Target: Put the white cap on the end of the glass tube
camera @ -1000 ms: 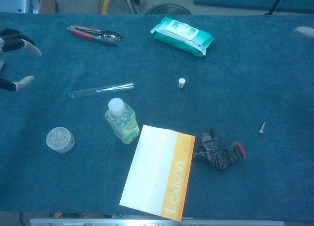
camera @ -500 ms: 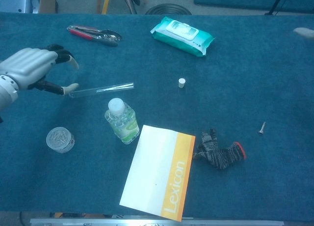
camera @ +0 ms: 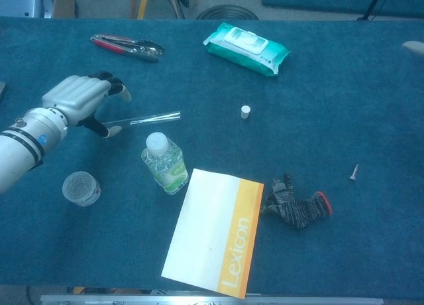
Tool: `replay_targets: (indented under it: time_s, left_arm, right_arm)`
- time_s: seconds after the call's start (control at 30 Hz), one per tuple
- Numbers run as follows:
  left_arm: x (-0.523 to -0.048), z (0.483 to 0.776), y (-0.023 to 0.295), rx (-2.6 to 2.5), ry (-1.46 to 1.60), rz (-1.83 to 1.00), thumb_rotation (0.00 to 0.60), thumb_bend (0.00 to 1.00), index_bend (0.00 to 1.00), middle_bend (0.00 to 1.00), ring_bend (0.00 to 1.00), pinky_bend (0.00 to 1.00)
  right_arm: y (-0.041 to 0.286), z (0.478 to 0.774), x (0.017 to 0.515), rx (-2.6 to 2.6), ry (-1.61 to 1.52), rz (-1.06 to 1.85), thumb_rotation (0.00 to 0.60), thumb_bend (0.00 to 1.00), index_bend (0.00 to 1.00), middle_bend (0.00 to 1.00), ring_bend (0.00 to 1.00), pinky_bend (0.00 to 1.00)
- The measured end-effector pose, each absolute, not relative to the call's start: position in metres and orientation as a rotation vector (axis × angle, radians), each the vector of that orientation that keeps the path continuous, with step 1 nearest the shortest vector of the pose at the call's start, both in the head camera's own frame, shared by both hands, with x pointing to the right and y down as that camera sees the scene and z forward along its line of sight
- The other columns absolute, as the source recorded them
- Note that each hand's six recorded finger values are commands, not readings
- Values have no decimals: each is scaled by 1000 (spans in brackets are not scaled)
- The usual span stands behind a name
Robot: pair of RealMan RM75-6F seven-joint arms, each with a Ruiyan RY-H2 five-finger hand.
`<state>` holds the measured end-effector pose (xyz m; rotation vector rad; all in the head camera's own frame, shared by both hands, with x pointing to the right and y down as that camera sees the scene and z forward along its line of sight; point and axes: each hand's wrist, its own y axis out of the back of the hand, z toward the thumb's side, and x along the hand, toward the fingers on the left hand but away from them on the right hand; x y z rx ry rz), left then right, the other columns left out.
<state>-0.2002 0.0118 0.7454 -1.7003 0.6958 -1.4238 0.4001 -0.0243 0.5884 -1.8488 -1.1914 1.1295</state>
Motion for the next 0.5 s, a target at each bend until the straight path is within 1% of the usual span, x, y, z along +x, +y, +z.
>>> replay_targets:
  time_s: [0.23, 0.5]
  left_arm:
    - [-195, 760, 6, -1701, 700, -1448, 538, 279, 345, 172, 38, 123]
    - [-191, 773, 4, -1711, 703, -1469, 538, 279, 371, 181, 39, 122]
  right_arm:
    - [-24, 586, 404, -1846, -1197, 1131, 600, 205, 192, 236, 131, 317]
    - [-23, 584, 408, -1844, -1205, 1131, 600, 204, 192, 236, 131, 317]
